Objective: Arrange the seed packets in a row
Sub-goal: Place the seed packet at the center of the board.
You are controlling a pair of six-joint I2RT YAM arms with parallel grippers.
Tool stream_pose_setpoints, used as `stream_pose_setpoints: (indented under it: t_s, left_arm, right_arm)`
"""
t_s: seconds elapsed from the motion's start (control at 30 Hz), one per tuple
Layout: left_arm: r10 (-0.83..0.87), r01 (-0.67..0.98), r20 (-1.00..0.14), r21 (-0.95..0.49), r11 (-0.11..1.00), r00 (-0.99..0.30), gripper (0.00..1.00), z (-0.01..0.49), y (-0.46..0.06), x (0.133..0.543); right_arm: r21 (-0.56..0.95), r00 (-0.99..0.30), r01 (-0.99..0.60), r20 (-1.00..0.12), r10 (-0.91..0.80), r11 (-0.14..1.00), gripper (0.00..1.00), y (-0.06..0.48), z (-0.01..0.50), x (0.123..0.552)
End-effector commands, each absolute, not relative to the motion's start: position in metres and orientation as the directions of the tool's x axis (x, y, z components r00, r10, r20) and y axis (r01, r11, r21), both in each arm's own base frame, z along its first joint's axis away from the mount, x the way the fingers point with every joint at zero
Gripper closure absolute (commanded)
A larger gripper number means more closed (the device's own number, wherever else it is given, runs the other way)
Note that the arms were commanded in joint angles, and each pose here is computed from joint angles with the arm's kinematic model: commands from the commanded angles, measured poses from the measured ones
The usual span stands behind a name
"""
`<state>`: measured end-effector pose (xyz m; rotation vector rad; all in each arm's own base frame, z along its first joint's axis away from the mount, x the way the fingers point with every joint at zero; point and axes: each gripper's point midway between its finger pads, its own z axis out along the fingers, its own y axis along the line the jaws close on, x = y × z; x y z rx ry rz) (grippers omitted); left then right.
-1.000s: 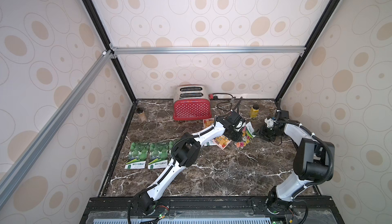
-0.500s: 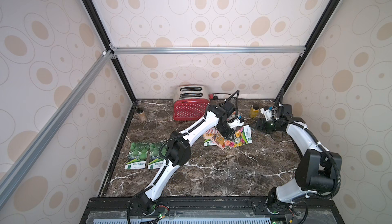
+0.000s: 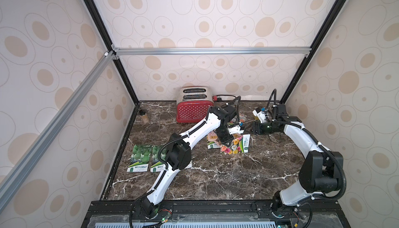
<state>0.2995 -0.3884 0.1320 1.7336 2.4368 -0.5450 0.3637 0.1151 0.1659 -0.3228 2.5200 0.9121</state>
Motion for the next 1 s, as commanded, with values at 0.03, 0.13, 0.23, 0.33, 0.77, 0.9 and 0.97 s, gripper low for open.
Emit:
stream_pose_setpoints:
  t_s: [0.03, 0.13, 0.23, 0.33, 0.77, 0.9, 0.97]
  left_arm:
    - [0.923, 0.954, -0.274, -0.205, 0.220, -0.272, 0.76, 0.151, -0.373, 0.287]
    - [0.933, 0.957, -0.249, -0.196, 0.213, -0.258, 0.77, 0.148, -0.368, 0.286]
    - [0.938, 0.959, -0.234, -0.180, 0.218, -0.257, 0.78, 0.147, -0.362, 0.292]
    - [0.934, 0.956, -0.240, -0.185, 0.226, -0.267, 0.78, 0.149, -0.355, 0.299]
    - [0.944, 0.960, -0.220, -0.186, 0.207, -0.246, 0.80, 0.141, -0.351, 0.311]
    - [0.944, 0.960, -0.217, -0.183, 0.212, -0.250, 0.79, 0.138, -0.351, 0.313]
    - [0.942, 0.960, -0.216, -0.168, 0.222, -0.256, 0.75, 0.137, -0.352, 0.316]
  right_arm:
    - [0.555, -0.862, -0.458, -0.468, -0.194, 0.695, 0.44, 0.139, 0.164, 0.348]
    - [0.563, -0.849, -0.492, -0.478, -0.224, 0.664, 0.44, 0.150, 0.168, 0.341]
    - [0.569, -0.853, -0.495, -0.464, -0.241, 0.656, 0.44, 0.153, 0.166, 0.337]
    - [0.579, -0.856, -0.495, -0.455, -0.246, 0.648, 0.45, 0.156, 0.164, 0.335]
    - [0.616, -0.853, -0.520, -0.409, -0.323, 0.592, 0.55, 0.179, 0.154, 0.319]
    - [0.615, -0.853, -0.520, -0.411, -0.321, 0.593, 0.71, 0.181, 0.155, 0.320]
    - [0.621, -0.850, -0.526, -0.408, -0.334, 0.581, 0.79, 0.185, 0.155, 0.318]
